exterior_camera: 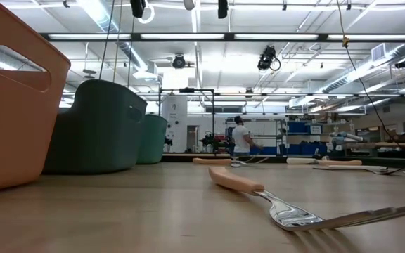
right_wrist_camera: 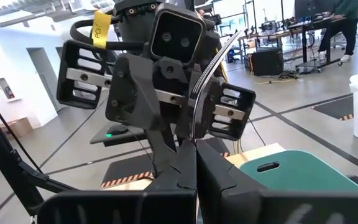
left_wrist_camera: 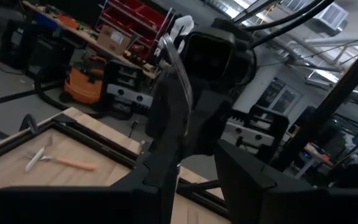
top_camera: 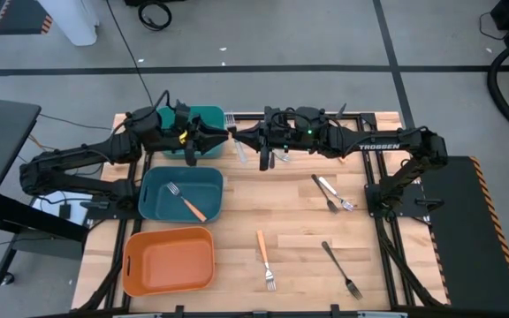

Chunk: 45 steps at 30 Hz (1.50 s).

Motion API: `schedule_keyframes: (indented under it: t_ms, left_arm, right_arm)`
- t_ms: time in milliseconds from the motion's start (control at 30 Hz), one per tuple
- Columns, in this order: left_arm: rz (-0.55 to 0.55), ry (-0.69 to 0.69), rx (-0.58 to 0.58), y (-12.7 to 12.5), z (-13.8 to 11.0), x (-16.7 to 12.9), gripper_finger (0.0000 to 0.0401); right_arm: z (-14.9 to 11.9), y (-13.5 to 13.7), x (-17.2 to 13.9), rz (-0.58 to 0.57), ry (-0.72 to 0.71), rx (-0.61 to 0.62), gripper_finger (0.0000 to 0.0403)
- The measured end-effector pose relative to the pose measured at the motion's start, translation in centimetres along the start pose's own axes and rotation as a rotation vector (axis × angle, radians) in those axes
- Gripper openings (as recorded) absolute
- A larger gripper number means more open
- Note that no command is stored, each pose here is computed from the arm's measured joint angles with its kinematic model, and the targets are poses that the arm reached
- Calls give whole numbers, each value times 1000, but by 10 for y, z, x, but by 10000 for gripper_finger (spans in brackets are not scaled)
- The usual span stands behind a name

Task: Sort silverware by color (type)
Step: Put the white fork into the orange bin

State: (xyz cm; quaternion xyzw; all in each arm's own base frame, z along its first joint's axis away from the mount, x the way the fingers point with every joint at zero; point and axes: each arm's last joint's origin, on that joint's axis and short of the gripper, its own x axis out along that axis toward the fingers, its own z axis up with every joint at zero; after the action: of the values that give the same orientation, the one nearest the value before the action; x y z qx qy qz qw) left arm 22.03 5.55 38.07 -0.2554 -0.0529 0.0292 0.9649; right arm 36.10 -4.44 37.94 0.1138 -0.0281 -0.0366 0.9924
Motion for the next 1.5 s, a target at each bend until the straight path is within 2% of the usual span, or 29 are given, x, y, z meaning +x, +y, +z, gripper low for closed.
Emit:
schedule_keyframes:
  t_ms: [367,633,1000,1100,1300,1500]
  left_arm:
    - [-23,7,7,2,-2,6,117]
    - [-71,-52,20,1,2,12,117]
    - [-71,-50,15,7,-4,24,115]
    - [-78,-63,25,6,-2,23,96]
    - [-82,-59,22,5,-2,23,16]
    - [-76,-59,42,6,-3,23,12]
  right_arm:
    - [-1,0,0,1,9,6,2]
    - [-1,1,0,26,20,38,2]
    - [-6,5,0,44,62,56,2]
    - [-6,5,0,44,63,56,2]
    - [-6,5,0,43,65,47,5]
    - [-6,5,0,28,63,14,39]
